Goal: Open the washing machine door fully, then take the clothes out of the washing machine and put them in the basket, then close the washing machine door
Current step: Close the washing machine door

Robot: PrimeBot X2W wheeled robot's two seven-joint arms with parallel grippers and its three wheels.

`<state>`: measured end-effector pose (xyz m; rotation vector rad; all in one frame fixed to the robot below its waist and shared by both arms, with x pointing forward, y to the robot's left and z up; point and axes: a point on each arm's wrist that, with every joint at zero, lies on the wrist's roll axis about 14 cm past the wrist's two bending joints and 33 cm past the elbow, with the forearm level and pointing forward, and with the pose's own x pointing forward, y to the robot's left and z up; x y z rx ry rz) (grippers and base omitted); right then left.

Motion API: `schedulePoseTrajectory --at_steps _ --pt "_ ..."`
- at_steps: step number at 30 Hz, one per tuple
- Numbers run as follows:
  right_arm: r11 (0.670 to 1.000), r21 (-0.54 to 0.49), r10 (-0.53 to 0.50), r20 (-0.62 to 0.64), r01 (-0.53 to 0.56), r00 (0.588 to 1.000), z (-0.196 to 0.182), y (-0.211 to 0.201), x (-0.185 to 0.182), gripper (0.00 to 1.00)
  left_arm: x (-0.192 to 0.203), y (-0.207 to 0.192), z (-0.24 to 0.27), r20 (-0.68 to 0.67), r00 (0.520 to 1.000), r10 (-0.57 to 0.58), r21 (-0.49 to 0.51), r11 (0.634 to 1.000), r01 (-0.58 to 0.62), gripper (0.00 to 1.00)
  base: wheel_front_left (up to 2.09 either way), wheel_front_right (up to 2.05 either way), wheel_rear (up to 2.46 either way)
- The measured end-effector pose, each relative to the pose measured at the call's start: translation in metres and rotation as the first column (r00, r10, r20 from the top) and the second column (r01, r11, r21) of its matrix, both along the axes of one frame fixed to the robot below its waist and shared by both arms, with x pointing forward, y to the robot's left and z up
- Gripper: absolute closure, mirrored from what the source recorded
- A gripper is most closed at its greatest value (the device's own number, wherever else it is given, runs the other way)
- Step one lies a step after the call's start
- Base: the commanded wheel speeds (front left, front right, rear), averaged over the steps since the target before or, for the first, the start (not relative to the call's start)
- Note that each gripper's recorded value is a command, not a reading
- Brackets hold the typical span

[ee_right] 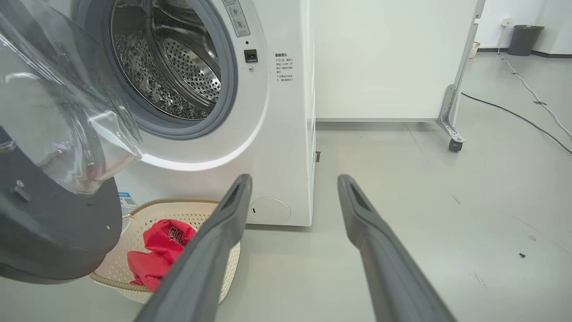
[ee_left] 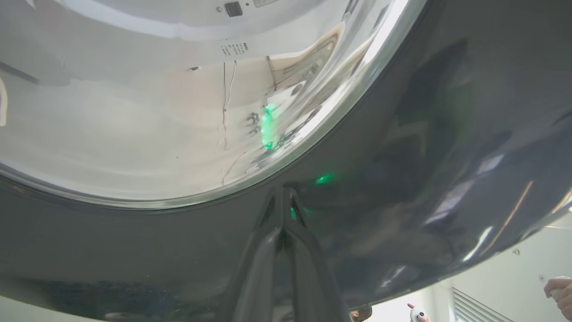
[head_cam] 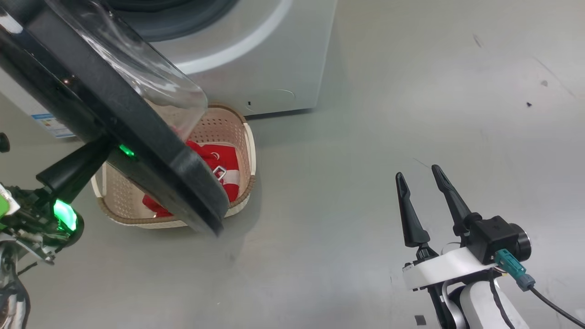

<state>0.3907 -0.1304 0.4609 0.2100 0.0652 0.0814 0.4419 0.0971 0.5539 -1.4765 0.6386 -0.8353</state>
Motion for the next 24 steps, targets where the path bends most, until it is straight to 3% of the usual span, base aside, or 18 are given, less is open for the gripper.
schedulePoseTrajectory --at_steps 14,24 --pt "0.992 0.021 -0.122 -0.041 0.123 0.992 -0.008 -0.034 -0.003 0.0 0.041 -0.057 -0.01 -0.028 0.987 -0.157 -0.035 0.987 0.156 1.0 0.0 0.0 0.0" --pt "0.983 0.028 -0.177 -0.066 0.179 0.982 -0.015 -0.048 -0.001 0.0 0.076 -0.078 -0.009 -0.012 0.983 -0.184 -0.044 0.982 0.183 1.0 0.0 0.0 0.0"
